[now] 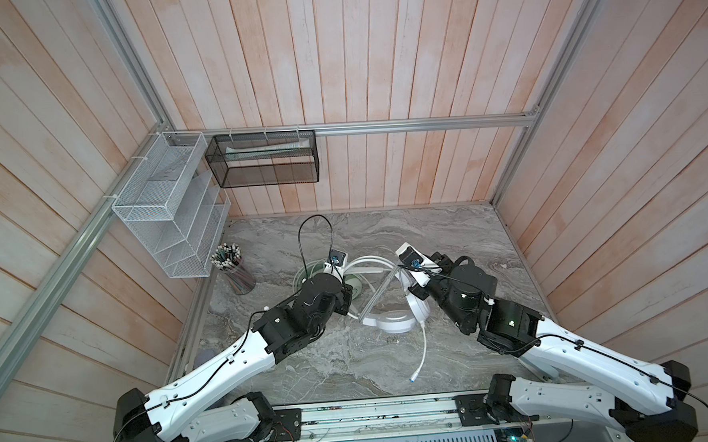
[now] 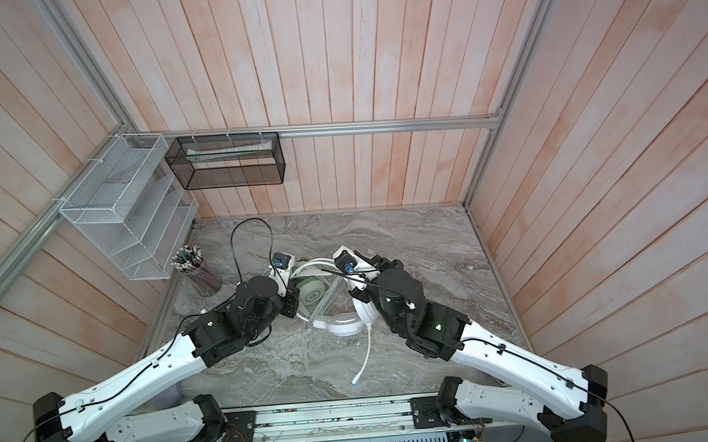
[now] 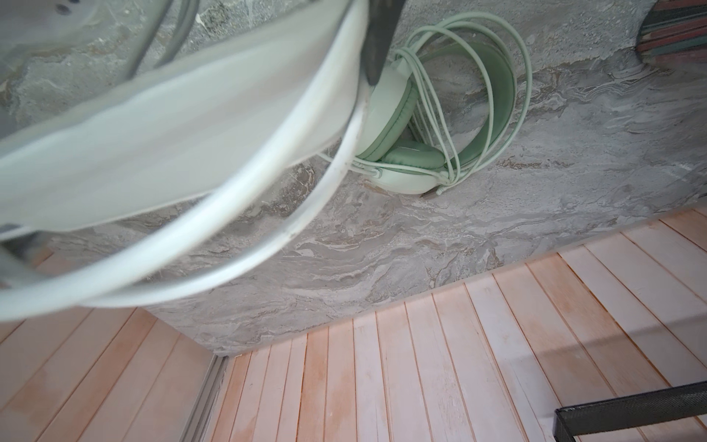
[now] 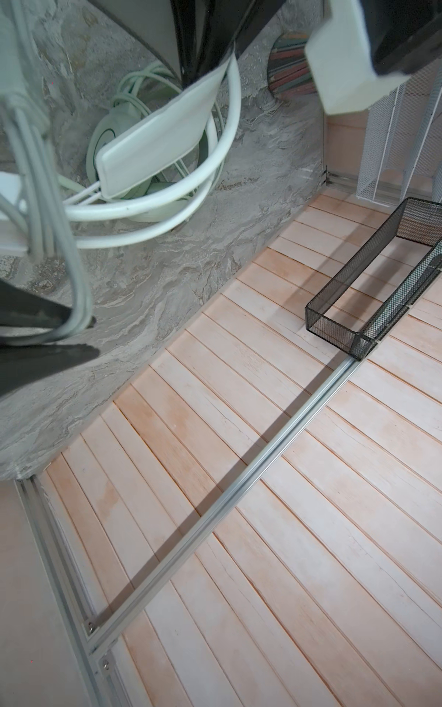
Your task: Wrap the headphones
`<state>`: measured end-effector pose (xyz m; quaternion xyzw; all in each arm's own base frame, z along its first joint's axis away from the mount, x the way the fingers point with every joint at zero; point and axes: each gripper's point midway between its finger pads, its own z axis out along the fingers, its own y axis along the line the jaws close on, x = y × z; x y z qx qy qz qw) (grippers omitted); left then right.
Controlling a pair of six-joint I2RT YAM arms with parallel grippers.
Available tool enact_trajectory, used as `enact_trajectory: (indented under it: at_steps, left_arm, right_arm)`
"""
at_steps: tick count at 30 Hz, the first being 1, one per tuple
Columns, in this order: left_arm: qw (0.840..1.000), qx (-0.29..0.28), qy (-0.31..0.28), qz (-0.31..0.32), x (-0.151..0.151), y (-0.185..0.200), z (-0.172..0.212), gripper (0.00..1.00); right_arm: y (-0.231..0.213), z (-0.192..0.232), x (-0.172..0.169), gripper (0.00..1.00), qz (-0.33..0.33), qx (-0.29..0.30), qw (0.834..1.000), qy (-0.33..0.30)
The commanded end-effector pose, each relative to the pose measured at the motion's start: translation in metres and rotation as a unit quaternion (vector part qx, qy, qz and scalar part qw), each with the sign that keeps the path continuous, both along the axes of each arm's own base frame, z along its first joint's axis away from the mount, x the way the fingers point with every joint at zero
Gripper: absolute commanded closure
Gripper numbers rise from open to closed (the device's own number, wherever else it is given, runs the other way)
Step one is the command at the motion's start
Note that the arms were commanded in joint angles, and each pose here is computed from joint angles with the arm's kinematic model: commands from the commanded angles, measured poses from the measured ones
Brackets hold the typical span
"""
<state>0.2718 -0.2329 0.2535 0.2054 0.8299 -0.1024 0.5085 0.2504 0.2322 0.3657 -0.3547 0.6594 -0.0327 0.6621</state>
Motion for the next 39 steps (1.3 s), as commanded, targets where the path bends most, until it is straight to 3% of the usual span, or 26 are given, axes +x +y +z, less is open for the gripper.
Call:
enact_trajectory:
  at_steps: [1, 11, 21, 33, 39]
  left_arm:
    - [0.989, 0.122, 0.068, -0.039, -0.025, 0.019, -0.057, 1.0]
    - [0.992, 0.106, 0.06, -0.041, -0.028, 0.019, -0.046, 1.0]
    - [0.996, 0.059, 0.048, -0.053, -0.037, 0.019, -0.019, 1.0]
    - [0.996, -0.056, 0.032, -0.066, -0.049, 0.017, 0.034, 1.0]
    - [0.991, -0.104, 0.066, -0.047, -0.045, 0.023, 0.05, 1.0]
  right_arm:
    - [-0.047, 0.068, 0.006, 0.86, -0.082, 0.12, 0.988, -0.046]
    - [-0.039, 0.03, 0.012, 0.92, -0.087, 0.089, 0.992, -0.009]
    - [-0.034, -0.013, 0.013, 0.99, -0.082, 0.106, 0.99, 0.042]
    - [-0.033, -0.055, 0.013, 1.0, -0.079, 0.164, 0.979, 0.09]
    - [-0.016, -0.082, 0.009, 1.0, -0.045, 0.18, 0.974, 0.13]
